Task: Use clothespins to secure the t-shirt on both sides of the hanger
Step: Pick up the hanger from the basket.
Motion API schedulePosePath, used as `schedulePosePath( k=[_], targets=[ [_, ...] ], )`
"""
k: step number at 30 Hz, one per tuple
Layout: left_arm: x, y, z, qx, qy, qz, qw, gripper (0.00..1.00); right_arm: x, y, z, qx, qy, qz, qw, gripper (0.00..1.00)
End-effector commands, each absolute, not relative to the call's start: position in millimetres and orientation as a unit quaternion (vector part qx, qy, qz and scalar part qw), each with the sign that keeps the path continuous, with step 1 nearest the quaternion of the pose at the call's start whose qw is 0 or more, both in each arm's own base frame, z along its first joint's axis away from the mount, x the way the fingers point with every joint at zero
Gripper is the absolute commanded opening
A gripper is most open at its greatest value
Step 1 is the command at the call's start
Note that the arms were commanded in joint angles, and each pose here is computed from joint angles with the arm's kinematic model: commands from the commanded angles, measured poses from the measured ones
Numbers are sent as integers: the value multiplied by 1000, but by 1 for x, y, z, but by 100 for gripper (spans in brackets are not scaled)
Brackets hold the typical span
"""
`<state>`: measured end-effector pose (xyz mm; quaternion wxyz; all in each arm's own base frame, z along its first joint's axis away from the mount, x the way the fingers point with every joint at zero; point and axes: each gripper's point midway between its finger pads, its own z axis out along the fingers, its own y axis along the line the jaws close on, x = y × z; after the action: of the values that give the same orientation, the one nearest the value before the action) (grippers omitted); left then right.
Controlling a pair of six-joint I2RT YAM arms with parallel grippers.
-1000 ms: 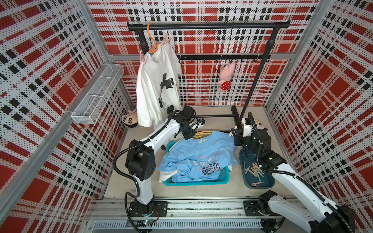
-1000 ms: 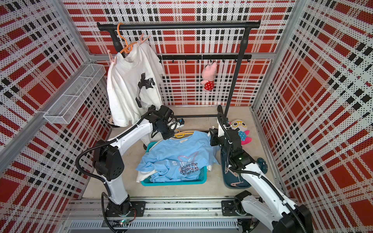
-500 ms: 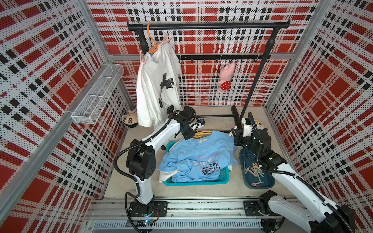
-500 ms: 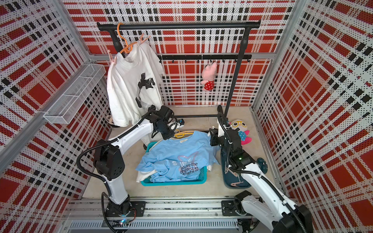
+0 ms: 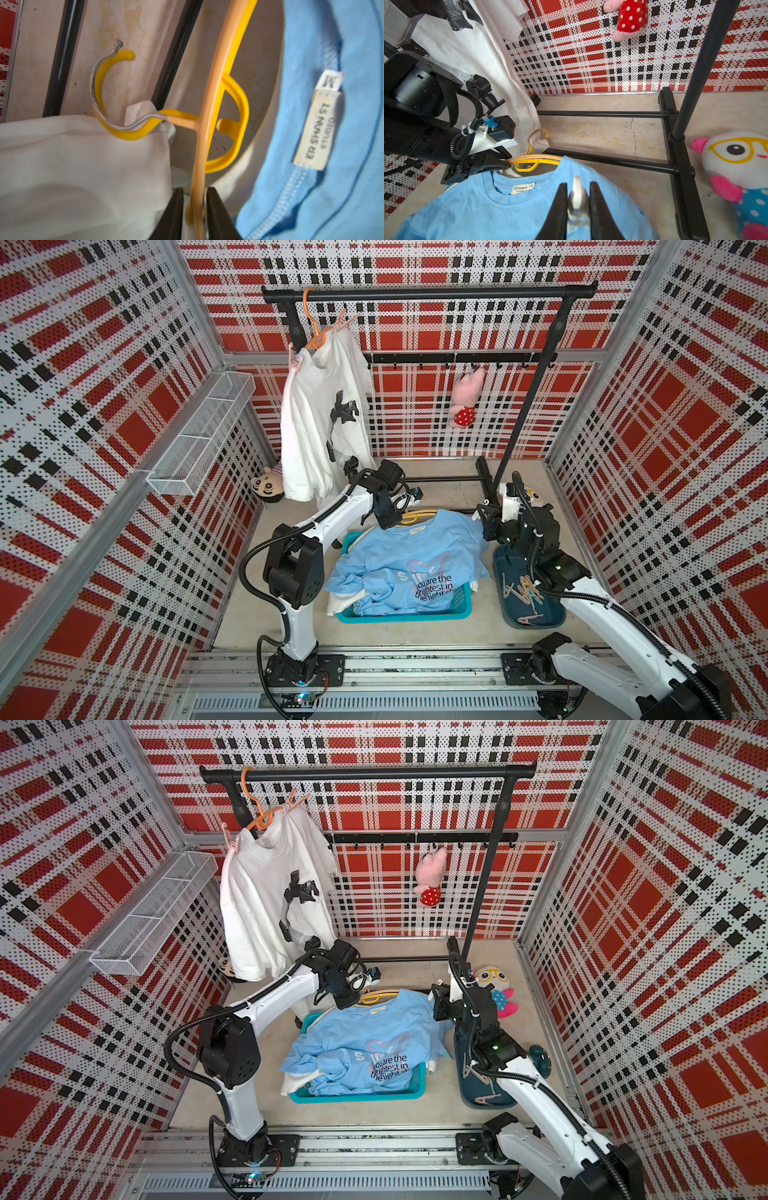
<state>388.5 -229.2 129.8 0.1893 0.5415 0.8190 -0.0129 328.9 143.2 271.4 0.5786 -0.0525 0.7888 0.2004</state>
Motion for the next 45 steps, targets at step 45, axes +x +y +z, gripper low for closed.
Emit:
schedulePosePath(
  k=[45],
  targets=[
    [373,-245,162,576,779,44,246,3,326,145,294,-62,770,214,598,0]
  ],
)
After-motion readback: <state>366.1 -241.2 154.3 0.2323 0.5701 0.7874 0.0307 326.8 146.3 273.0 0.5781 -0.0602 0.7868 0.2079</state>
